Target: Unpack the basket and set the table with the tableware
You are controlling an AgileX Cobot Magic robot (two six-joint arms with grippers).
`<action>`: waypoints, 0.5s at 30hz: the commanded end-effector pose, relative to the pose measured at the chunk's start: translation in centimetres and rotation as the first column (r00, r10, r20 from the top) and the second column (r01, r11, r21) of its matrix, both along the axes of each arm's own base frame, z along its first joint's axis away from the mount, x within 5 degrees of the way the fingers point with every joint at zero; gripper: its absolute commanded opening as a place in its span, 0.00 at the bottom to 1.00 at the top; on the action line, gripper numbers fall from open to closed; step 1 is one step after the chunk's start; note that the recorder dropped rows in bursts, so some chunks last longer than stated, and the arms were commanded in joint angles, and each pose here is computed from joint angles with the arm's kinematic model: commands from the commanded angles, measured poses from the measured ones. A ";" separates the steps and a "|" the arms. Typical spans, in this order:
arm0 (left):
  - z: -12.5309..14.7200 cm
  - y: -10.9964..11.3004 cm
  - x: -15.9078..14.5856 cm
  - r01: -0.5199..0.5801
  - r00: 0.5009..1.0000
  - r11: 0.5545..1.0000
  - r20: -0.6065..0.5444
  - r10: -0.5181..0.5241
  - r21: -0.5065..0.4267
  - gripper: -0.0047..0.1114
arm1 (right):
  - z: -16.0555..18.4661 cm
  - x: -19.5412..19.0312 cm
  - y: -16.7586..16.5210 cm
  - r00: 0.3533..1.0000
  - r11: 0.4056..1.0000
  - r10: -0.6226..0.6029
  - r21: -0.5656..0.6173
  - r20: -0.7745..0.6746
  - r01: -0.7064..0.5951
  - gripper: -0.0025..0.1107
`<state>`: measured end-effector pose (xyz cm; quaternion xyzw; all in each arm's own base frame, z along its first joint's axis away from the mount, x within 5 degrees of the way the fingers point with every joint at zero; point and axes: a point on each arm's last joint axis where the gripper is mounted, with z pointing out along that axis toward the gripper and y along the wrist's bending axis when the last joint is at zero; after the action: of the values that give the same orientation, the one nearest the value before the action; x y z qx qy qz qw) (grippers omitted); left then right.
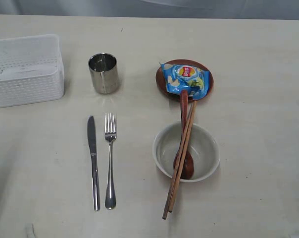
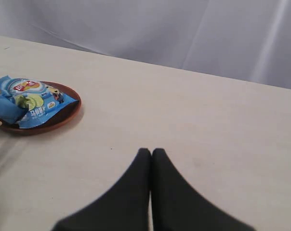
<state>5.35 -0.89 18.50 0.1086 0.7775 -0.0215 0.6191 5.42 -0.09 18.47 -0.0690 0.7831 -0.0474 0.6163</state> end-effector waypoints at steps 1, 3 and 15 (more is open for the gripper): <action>-0.1 0.0 0.0 -0.005 1.000 1.000 0.000 0.005 0.000 0.05 | 0.0 0.0 0.0 1.000 1.000 -0.003 0.000 0.007 0.003 0.02; -0.1 0.0 0.0 -0.005 1.000 1.000 0.001 0.005 0.000 0.05 | 0.0 0.0 0.0 1.000 1.000 -0.003 0.000 0.007 0.003 0.02; -0.1 0.1 0.0 -0.012 1.000 1.000 -0.005 0.012 0.001 0.05 | 0.0 0.0 0.0 1.000 1.000 -0.003 0.000 0.007 0.003 0.02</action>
<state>5.35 -0.87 18.48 0.1072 0.7782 -0.0203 0.6184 5.42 -0.09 18.47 -0.0690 0.7831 -0.0474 0.6163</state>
